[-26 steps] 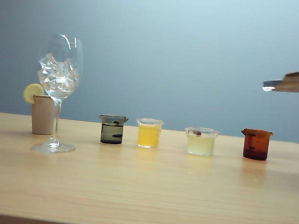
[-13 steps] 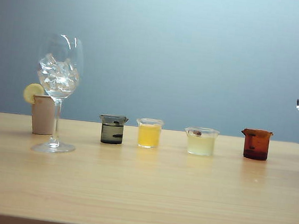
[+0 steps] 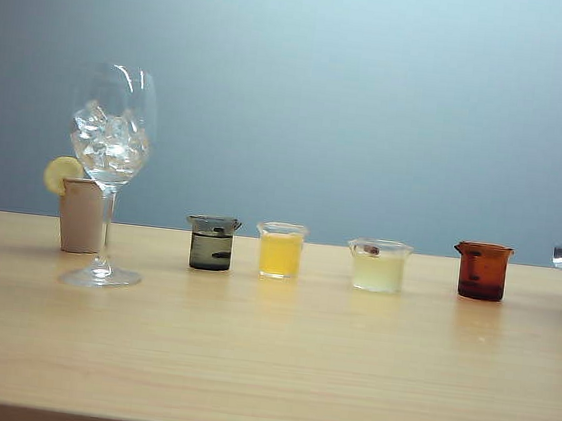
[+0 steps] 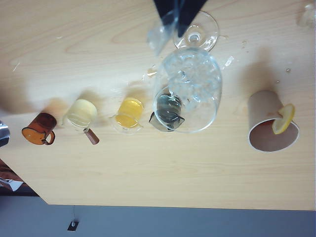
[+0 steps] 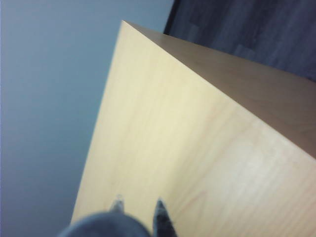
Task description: Pick up the ice scoop on the desk filled with ice cubes, pour the ice into the goblet, and finally put the scoop back on the table.
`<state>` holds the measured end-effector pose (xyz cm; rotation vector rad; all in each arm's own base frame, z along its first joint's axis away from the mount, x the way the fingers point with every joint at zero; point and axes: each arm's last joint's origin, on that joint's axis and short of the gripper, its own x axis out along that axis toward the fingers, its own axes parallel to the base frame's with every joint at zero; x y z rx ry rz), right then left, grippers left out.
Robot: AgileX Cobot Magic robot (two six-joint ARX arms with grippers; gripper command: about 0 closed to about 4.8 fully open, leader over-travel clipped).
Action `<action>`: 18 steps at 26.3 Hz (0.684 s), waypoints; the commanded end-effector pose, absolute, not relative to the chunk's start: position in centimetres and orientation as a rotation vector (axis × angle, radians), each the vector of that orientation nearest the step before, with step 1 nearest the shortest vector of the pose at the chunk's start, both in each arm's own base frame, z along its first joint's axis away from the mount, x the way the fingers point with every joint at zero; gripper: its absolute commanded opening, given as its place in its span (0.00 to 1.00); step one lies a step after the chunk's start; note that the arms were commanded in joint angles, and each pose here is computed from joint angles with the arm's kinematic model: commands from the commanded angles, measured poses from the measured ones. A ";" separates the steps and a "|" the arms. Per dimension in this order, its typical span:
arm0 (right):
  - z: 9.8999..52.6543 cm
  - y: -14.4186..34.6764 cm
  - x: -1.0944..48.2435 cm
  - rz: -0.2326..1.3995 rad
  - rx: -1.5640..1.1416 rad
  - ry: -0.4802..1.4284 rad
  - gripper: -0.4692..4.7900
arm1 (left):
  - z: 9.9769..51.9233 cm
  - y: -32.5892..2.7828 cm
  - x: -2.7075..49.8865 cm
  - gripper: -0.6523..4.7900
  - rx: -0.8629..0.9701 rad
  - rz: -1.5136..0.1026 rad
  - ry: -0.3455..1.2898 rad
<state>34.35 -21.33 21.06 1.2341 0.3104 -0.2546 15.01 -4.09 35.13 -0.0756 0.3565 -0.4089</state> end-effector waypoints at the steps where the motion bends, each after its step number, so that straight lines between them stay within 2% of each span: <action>1: 20.3 -21.7 35.0 -0.228 1.226 0.289 0.08 | 35.4 -4.1 15.0 0.11 -0.076 -0.410 0.338; 10: 17.0 -22.3 36.2 -0.224 1.221 0.286 0.08 | 35.3 -4.1 15.1 0.11 -0.076 -0.410 0.342; 16: 16.3 -22.3 36.3 -0.267 1.224 0.291 0.09 | 35.3 -4.1 15.2 0.11 -0.076 -0.409 0.346; 17: 16.3 -22.3 36.3 -0.267 1.224 0.290 0.13 | 35.2 -4.1 15.2 0.11 -0.076 -0.409 0.347; 18: 16.3 -22.2 36.4 -0.261 1.225 0.294 0.30 | 35.2 -4.1 15.2 0.11 -0.076 -0.409 0.348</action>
